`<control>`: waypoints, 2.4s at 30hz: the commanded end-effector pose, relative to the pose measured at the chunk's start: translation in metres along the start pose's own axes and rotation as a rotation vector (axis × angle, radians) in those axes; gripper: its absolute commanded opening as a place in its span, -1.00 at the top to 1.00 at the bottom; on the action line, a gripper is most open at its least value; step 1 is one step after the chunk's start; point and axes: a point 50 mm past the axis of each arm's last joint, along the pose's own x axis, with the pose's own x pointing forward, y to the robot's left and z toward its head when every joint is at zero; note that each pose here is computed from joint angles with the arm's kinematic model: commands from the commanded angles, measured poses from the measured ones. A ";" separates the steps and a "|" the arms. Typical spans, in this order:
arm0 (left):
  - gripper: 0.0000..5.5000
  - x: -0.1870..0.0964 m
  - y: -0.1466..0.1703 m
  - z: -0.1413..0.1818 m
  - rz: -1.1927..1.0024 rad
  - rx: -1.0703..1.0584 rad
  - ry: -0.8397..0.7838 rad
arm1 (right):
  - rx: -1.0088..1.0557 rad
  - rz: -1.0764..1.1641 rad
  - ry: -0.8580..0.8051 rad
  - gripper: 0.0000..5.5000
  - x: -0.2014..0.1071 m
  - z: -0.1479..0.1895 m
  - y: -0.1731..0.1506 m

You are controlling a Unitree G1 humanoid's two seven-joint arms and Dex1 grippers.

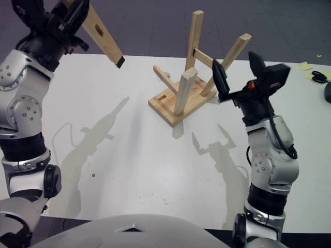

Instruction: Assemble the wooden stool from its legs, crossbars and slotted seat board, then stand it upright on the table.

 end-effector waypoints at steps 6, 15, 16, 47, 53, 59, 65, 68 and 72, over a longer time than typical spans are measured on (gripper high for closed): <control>0.62 0.029 -0.021 -0.035 -0.137 -0.169 0.072 | 0.035 0.279 0.112 -0.96 0.019 -0.015 0.043; 0.62 0.048 -0.036 -0.057 -0.228 -0.216 0.127 | -0.046 0.228 0.214 -0.55 0.018 -0.038 0.032; 0.62 0.049 -0.036 -0.057 -0.226 -0.214 0.126 | -0.042 0.228 0.219 -0.49 0.018 -0.039 0.032; 0.62 0.069 -0.026 -0.087 -0.195 -0.462 0.140 | -0.049 0.221 0.305 0.20 0.010 -0.051 0.034; 0.62 0.069 -0.020 -0.084 -0.195 -0.463 0.134 | -0.019 0.243 0.303 0.20 0.011 -0.045 0.035; 0.62 0.059 -0.023 -0.084 -0.215 -0.408 0.170 | 0.011 0.270 0.293 0.20 0.007 -0.039 0.048; 0.62 0.044 -0.022 -0.090 -0.219 -0.363 0.239 | 0.006 0.253 0.284 0.20 0.008 -0.037 0.049; 0.62 0.039 -0.020 -0.092 -0.211 -0.378 0.273 | -0.016 0.234 0.291 0.20 0.008 -0.038 0.044; 0.62 0.037 -0.022 -0.096 -0.191 -0.414 0.295 | -0.025 0.224 0.288 0.20 0.008 -0.039 0.043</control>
